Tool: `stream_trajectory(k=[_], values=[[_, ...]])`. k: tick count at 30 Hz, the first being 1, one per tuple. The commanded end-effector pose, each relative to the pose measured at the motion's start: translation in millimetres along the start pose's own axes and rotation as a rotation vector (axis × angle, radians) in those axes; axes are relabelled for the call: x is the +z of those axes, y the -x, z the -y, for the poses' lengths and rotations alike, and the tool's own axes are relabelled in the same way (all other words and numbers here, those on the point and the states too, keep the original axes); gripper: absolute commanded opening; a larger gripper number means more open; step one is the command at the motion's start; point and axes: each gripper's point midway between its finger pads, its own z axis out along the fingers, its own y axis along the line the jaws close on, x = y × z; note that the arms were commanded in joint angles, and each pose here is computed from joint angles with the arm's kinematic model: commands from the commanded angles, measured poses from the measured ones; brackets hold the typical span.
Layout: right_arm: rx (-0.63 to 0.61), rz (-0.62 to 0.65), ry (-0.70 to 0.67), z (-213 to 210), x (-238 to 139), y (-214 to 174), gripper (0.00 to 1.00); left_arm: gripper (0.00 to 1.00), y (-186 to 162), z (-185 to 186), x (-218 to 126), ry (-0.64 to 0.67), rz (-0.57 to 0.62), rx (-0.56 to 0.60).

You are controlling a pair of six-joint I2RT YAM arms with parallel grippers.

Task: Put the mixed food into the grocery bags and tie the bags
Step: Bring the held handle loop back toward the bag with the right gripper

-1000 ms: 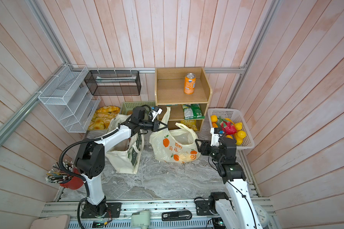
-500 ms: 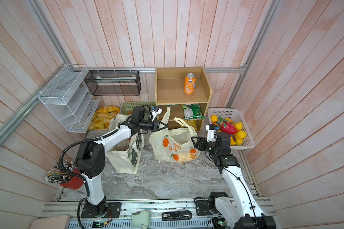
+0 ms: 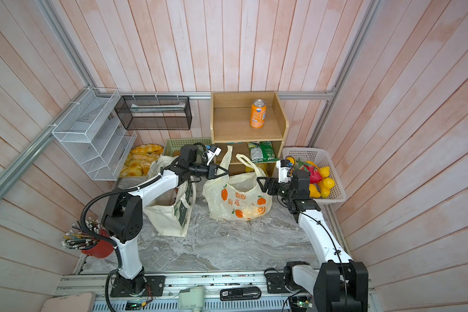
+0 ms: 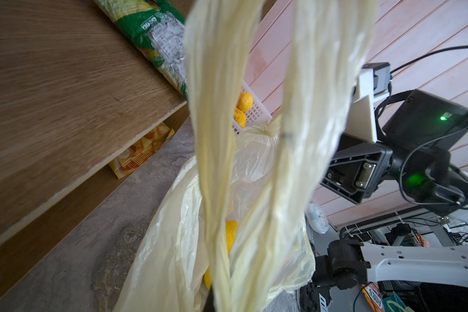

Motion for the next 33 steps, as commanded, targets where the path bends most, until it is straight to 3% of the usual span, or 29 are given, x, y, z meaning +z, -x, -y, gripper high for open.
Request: stream_trajectory(k=[1, 10, 21, 24, 27, 30, 33], values=[[-0.099, 0.026, 0.104, -17.5, 3.7, 14.5, 0.78, 0.0, 4.8, 4.1, 0.3, -0.032, -0.002, 0.024], [-0.154, -0.005, 0.123, -10.6, 16.9, 7.2, 0.79, 0.0, 3.9, 13.1, 0.6, -0.067, -0.013, 0.04], [-0.15, 0.021, 0.265, -29.7, 20.0, 11.3, 0.76, 0.0, 2.2, 21.2, 1.6, -0.112, -0.023, 0.053], [-0.125, 0.0, 0.298, -31.2, 25.0, 9.8, 0.59, 0.0, 2.1, 23.1, 2.0, -0.117, -0.023, 0.057], [-0.101, -0.02, 0.313, -33.0, 28.2, 6.6, 0.25, 0.0, 2.3, 23.1, 1.0, -0.112, -0.02, 0.053], [-0.108, -0.029, 0.312, -40.5, 27.4, 1.4, 0.0, 0.0, 1.9, 24.9, -0.4, -0.109, -0.011, 0.044], [-0.134, -0.031, 0.285, -49.6, 25.5, -3.4, 0.0, 0.0, 2.7, 24.8, -2.3, -0.08, 0.003, 0.035]])
